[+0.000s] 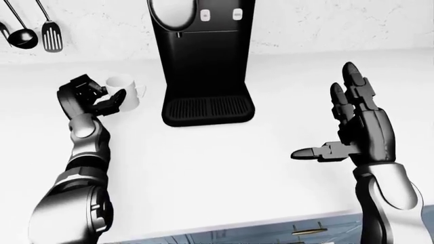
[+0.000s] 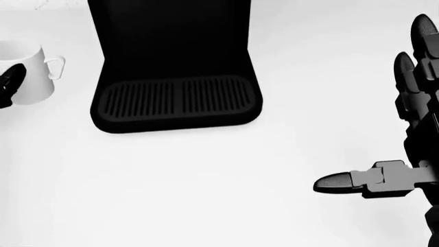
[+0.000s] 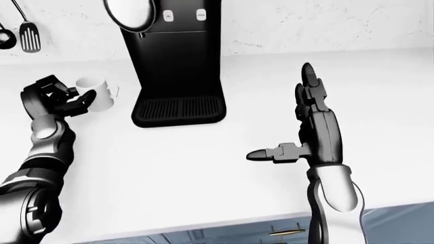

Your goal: Pick the mug from under the coffee machine dispenser and place it on the counter.

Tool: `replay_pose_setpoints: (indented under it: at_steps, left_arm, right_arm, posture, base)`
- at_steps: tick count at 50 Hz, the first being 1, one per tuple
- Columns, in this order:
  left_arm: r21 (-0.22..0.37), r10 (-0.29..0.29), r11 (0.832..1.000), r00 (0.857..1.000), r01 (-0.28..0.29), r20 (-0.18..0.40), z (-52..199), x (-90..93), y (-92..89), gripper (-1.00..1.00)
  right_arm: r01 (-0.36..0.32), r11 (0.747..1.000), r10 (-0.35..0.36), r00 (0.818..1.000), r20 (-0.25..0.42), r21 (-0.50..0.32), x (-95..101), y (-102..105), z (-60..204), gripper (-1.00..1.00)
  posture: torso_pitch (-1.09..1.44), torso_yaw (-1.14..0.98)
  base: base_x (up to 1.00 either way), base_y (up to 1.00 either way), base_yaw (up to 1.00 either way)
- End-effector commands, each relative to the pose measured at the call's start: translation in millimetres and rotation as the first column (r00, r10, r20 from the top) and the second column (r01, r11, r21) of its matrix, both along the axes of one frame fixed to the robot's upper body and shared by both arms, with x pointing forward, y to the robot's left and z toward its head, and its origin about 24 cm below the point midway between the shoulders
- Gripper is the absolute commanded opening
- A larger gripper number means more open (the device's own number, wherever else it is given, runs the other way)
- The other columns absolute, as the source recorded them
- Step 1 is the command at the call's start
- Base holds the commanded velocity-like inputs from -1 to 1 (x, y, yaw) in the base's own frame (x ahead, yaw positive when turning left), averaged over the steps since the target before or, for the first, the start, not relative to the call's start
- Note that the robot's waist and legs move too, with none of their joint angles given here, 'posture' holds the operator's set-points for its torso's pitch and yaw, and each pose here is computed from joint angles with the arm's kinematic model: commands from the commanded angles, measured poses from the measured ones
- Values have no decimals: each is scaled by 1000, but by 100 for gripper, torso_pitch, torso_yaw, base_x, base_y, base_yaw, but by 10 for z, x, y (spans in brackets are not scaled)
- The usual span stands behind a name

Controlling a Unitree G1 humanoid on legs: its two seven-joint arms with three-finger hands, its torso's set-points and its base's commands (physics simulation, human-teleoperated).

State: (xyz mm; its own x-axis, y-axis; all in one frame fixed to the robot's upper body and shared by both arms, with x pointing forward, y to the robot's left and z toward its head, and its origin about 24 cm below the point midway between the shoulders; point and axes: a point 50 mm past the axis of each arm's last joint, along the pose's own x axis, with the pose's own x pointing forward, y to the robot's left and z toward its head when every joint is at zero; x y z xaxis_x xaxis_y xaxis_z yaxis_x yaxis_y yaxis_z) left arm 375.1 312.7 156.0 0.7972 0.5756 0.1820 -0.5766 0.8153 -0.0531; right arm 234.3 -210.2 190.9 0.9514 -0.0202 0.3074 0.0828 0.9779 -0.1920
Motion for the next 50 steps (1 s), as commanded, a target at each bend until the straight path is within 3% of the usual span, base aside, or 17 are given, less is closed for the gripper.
replay_pose_setpoints:
  at_steps: [1,19,20,22,23,25,26,27,50]
  left_arm:
    - [38,-7,999,993,2,118,308,32,-4,-100]
    - [-7,6,1000,997,-5,83,229,26,21,-100]
    - [-10,7,1000,997,-6,81,226,26,22,-93]
    - [-14,10,1000,997,-9,76,219,26,24,-77]
    - [-15,11,1000,997,-10,74,216,25,26,47]
    - [-18,14,1000,997,-13,72,212,22,34,55]
    - [-19,16,1000,997,-15,71,209,20,38,70]
    - [-20,18,1000,997,-17,70,206,18,41,100]
    - [-16,29,999,997,-28,69,276,-25,162,100]
  right_arm:
    - [-3,1000,5,997,79,-24,-43,18,134,100]
    - [-4,1000,6,997,83,-27,-49,16,151,100]
    - [-4,1000,6,997,82,-27,-49,15,151,100]
    - [-4,1000,6,997,82,-27,-48,14,150,100]
    - [-4,1000,6,997,82,-27,-48,15,148,100]
    - [-4,1000,6,997,81,-28,-47,15,145,100]
    - [-4,1000,6,997,81,-28,-47,15,145,100]
    - [-4,1000,6,997,81,-28,-48,16,144,100]
    - [-5,999,8,997,80,-34,-45,24,129,100]
  posture:
    - [0,0]
    - [0,0]
    - [0,0]
    - [0,0]
    - [0,0]
    - [0,0]
    - [0,0]
    - [0,0]
    - [0,0]
  base:
    - [0,0,0]
    - [0,0,0]
    - [0,0,0]
    - [0,0,0]
    - [0,0,0]
    - [0,0,0]
    - [0,0,0]
    - [0,0,0]
    - [0,0,0]
